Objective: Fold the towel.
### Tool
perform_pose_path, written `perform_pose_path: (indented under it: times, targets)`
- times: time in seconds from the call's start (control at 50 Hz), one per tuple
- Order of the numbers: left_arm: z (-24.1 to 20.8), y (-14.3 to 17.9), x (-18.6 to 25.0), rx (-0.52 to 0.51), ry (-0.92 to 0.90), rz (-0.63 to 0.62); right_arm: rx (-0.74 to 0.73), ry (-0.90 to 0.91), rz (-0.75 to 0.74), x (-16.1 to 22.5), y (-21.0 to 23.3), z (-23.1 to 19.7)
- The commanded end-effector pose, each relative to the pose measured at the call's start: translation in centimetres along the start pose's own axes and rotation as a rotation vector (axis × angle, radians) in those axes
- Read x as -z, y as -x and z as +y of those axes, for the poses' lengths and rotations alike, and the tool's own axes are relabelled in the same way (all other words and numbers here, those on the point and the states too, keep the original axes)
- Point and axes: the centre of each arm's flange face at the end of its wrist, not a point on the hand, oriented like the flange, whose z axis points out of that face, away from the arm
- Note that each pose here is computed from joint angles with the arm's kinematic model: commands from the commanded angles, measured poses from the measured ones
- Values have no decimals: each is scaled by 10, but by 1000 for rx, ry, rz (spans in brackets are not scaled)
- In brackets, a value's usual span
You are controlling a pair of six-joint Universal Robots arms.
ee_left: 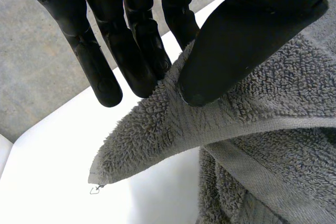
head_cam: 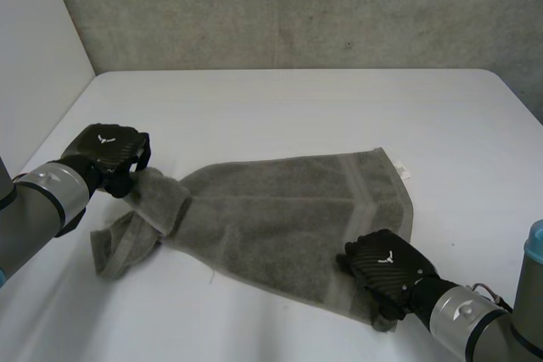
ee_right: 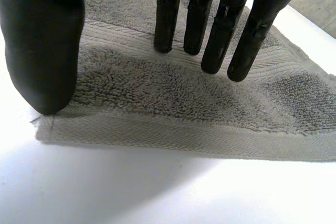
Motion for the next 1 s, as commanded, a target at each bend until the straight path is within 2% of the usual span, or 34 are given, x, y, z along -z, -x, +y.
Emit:
perform_pose_path:
  times: [0.02,0.62,0.74,0.84,0.88,1.0]
  targets:
    - [0,0,0,0,0,0,14,-15,12,-3,-4,-3]
    - [1,-1,1,1,4,4,31,-65,61,-17,-24,-15]
    - [4,-1,2,5,15,3,24,-63,144,-15,-47,-19]
    - [2,2,5,5,14,-8,36,-139,295,12,-88,-52]
    - [-15,9,13,-4,-35,-38,6,-175,397,38,-123,-76]
    - [-49,20,40,-7,-119,-84,-45,-220,479,75,-162,-116]
